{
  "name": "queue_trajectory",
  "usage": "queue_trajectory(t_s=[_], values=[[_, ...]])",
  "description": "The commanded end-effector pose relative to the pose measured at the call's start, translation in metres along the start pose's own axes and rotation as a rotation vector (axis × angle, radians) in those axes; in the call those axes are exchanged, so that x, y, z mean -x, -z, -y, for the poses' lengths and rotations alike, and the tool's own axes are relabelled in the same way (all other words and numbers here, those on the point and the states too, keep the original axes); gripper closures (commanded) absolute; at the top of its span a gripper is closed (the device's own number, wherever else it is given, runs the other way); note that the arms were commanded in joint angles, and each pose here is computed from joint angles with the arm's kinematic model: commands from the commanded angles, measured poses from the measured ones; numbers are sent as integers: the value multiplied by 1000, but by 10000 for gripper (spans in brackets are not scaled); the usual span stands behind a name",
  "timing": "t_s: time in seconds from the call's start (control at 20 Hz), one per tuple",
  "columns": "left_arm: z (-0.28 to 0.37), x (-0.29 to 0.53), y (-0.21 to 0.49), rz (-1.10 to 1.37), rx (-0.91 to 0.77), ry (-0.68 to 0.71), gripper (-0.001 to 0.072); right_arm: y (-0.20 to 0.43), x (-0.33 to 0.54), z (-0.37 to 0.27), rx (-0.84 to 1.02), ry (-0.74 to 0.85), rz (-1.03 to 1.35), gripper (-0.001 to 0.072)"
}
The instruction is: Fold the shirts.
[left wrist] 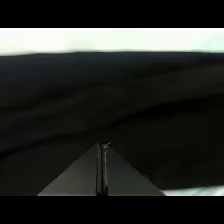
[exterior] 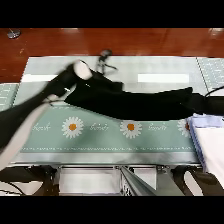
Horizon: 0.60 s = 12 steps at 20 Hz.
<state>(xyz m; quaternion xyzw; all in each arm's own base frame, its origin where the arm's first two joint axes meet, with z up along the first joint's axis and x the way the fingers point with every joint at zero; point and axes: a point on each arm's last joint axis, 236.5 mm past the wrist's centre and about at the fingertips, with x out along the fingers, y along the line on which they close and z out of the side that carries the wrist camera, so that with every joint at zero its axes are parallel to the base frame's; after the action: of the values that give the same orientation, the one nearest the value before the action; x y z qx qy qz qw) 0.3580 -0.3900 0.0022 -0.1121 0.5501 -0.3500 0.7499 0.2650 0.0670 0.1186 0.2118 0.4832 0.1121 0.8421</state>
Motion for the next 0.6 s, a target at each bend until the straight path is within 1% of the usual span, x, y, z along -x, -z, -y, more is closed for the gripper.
queue_trajectory(t_s=[0.0, 0.2, 0.35, 0.45, 0.55], values=[[59, -67, 55, -85, -11, 40, 685, 14, 16, -17, 8, -43, 27, 692], [110, -111, 110, -211, -47, 111, 685, 12, 16, -22, 5, -63, 33, 691], [129, -115, 130, -285, -104, 136, 685, 10, 16, -22, 8, -63, 40, 691], [124, -96, 109, -294, -135, 150, 684, 10, 16, -22, 9, -63, 39, 691], [93, -65, 59, -228, -87, 127, 684, 10, 16, -24, 10, -75, 38, 691]])
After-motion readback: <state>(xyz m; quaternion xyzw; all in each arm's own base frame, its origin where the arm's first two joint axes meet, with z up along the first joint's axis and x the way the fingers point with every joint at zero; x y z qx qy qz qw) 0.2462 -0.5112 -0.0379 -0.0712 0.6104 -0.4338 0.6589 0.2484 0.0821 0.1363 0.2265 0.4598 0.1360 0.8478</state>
